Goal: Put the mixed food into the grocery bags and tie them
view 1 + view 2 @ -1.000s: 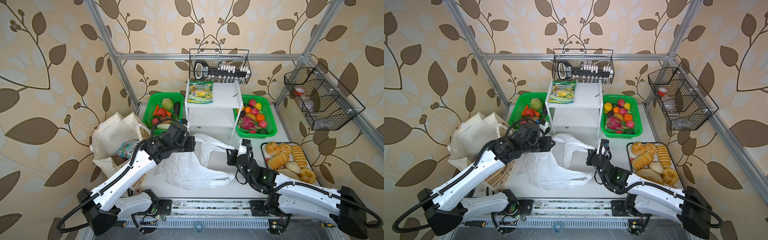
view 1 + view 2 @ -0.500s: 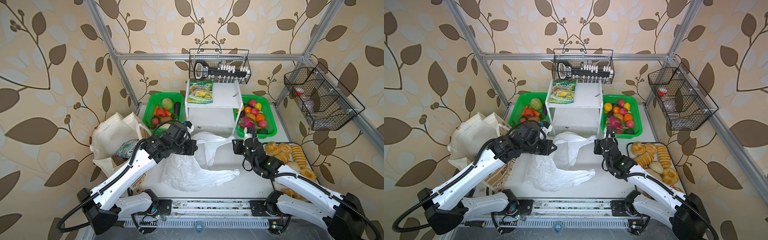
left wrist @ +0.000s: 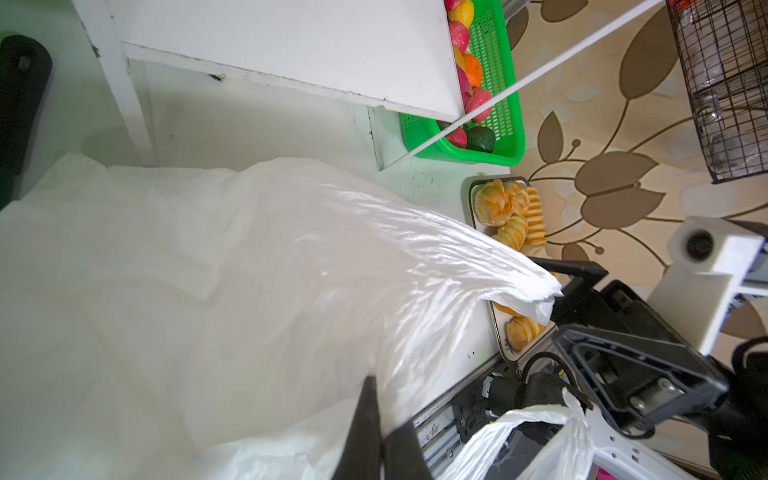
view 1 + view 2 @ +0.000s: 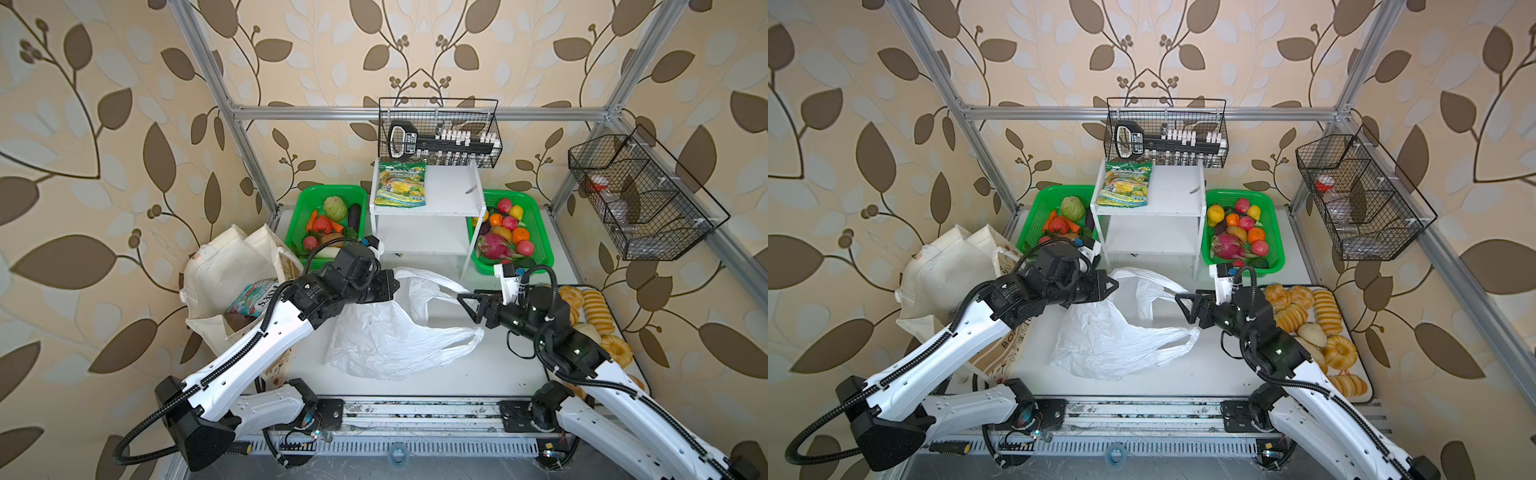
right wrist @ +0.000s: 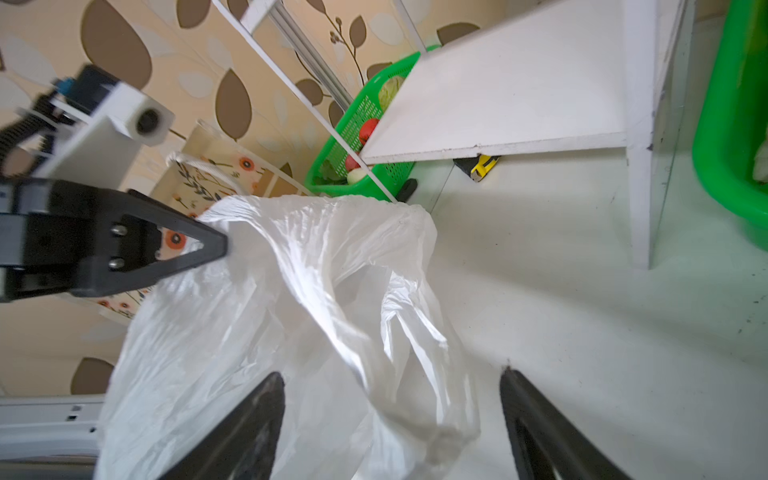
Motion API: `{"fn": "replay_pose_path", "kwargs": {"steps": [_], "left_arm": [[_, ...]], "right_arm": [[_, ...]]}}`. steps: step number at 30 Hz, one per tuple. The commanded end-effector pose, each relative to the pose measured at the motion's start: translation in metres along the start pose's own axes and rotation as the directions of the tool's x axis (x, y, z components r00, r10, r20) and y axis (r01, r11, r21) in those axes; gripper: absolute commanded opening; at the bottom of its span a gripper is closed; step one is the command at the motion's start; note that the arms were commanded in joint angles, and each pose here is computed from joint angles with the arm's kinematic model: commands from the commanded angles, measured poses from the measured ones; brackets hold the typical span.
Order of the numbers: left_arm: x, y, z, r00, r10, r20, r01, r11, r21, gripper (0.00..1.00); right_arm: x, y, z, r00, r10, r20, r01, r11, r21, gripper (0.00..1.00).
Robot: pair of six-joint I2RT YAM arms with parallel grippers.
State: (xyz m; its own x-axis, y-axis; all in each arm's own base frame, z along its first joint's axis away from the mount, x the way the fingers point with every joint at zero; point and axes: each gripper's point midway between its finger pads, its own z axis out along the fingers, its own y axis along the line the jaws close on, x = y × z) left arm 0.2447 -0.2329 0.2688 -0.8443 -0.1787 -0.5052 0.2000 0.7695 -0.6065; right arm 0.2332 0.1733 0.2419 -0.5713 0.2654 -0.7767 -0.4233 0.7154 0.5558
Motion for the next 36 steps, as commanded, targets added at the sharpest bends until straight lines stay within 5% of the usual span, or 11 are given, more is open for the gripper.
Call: {"fn": "replay_pose_path", "kwargs": {"steps": [1, 4, 8, 11, 15, 19, 24, 28, 30, 32, 36], "left_arm": [[-0.015, -0.009, -0.010, 0.996, 0.004, 0.084, -0.006, 1.000, 0.023, 0.00], [-0.011, -0.007, -0.011, 0.997, 0.044, 0.067, -0.045, 0.999, 0.013, 0.00], [-0.010, -0.007, -0.017, 0.994, 0.079, 0.073, -0.080, 0.997, 0.018, 0.00], [-0.008, -0.005, -0.021, 0.992, 0.089, 0.084, -0.091, 0.996, 0.017, 0.00], [-0.008, -0.004, -0.026, 0.992, 0.090, 0.092, -0.092, 0.996, 0.013, 0.00], [-0.008, -0.005, -0.027, 0.992, 0.083, 0.098, -0.086, 0.996, 0.021, 0.00], [-0.008, -0.007, -0.023, 0.993, 0.081, 0.088, -0.084, 0.996, 0.029, 0.00], [-0.008, -0.008, -0.021, 0.994, 0.081, 0.080, -0.083, 0.996, 0.029, 0.00], [-0.009, -0.008, -0.022, 0.993, 0.082, 0.080, -0.084, 0.996, 0.026, 0.00], [-0.009, -0.006, -0.022, 0.993, 0.086, 0.084, -0.087, 0.996, 0.015, 0.00], [-0.011, -0.004, -0.022, 0.992, 0.092, 0.092, -0.092, 0.996, 0.003, 0.00]], "right_arm": [[0.002, 0.005, -0.011, 1.000, -0.002, -0.015, 0.001, 0.999, -0.035, 0.83], [-0.025, 0.010, -0.025, 0.997, -0.023, 0.070, 0.024, 1.000, -0.012, 0.86], [-0.065, -0.022, -0.046, 0.982, -0.016, 0.188, -0.026, 0.976, 0.215, 0.85], [-0.079, -0.077, -0.058, 0.976, 0.051, 0.211, -0.144, 0.879, 0.455, 0.77], [-0.083, -0.135, -0.055, 0.962, 0.161, 0.221, -0.260, 0.789, 0.557, 0.73], [-0.081, -0.188, -0.040, 0.974, 0.185, 0.128, -0.221, 0.685, 0.694, 0.68], [-0.083, -0.223, 0.006, 0.985, 0.163, -0.057, -0.064, 0.653, 0.754, 0.76], [-0.095, -0.238, 0.040, 0.983, 0.182, -0.032, -0.099, 0.669, 0.737, 0.85], [-0.104, -0.242, 0.054, 0.980, 0.201, 0.004, -0.144, 0.686, 0.713, 1.00], [-0.109, -0.246, 0.069, 0.972, 0.235, 0.018, -0.181, 0.696, 0.695, 1.00], [-0.111, -0.277, 0.080, 0.911, 0.381, 0.160, -0.362, 0.549, 0.753, 1.00]]}}
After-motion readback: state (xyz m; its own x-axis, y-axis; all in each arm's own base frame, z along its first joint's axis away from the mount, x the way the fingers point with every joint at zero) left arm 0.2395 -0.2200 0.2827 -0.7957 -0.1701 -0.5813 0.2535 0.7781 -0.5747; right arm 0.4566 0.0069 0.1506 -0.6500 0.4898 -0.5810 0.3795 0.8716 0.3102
